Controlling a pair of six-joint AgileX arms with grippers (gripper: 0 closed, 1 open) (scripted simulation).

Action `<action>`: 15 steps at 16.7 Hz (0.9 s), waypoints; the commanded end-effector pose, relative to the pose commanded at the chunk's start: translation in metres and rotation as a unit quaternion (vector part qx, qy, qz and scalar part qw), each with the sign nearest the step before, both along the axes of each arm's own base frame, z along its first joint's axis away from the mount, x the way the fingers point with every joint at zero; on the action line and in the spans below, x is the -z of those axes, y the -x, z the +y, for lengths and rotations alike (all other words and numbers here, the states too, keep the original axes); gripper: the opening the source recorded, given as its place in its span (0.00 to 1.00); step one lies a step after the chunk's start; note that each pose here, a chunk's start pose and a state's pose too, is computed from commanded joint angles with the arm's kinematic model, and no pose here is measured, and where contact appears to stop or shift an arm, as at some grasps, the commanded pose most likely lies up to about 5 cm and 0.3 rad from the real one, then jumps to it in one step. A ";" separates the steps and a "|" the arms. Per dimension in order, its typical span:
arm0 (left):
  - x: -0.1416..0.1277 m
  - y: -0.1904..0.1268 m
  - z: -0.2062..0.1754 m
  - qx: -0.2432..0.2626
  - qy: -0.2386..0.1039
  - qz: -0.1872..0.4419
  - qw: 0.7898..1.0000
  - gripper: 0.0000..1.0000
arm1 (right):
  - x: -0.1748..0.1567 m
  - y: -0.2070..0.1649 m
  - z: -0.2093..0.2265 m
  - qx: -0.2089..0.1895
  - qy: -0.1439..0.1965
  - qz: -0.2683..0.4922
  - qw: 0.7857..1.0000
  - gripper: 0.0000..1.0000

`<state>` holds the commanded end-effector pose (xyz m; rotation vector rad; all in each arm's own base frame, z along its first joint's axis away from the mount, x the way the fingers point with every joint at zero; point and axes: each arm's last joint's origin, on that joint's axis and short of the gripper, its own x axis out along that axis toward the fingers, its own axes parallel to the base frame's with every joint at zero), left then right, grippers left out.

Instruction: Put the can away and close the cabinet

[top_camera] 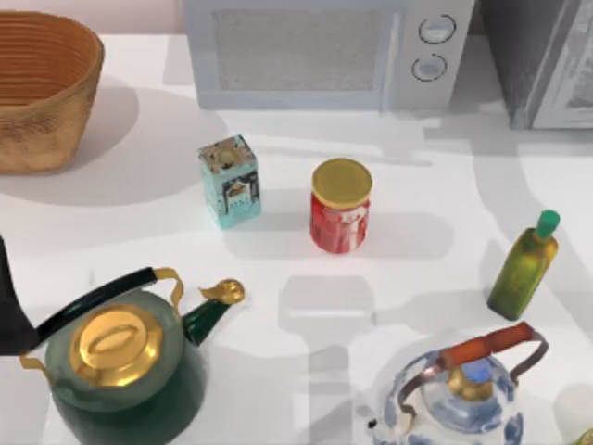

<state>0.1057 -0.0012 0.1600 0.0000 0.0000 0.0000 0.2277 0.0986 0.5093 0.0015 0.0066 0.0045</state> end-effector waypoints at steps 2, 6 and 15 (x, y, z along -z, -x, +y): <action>0.000 0.000 0.000 0.000 0.000 0.000 1.000 1.00 | -0.008 0.008 -0.010 0.018 -0.001 -0.013 1.000 1.00; 0.000 0.000 0.000 0.000 0.000 0.000 1.000 1.00 | -0.009 -0.005 -0.009 0.017 -0.001 -0.014 1.000 1.00; 0.000 0.000 0.000 0.000 0.000 0.000 1.000 1.00 | -0.008 -0.042 -0.010 0.018 -0.001 -0.013 1.000 1.00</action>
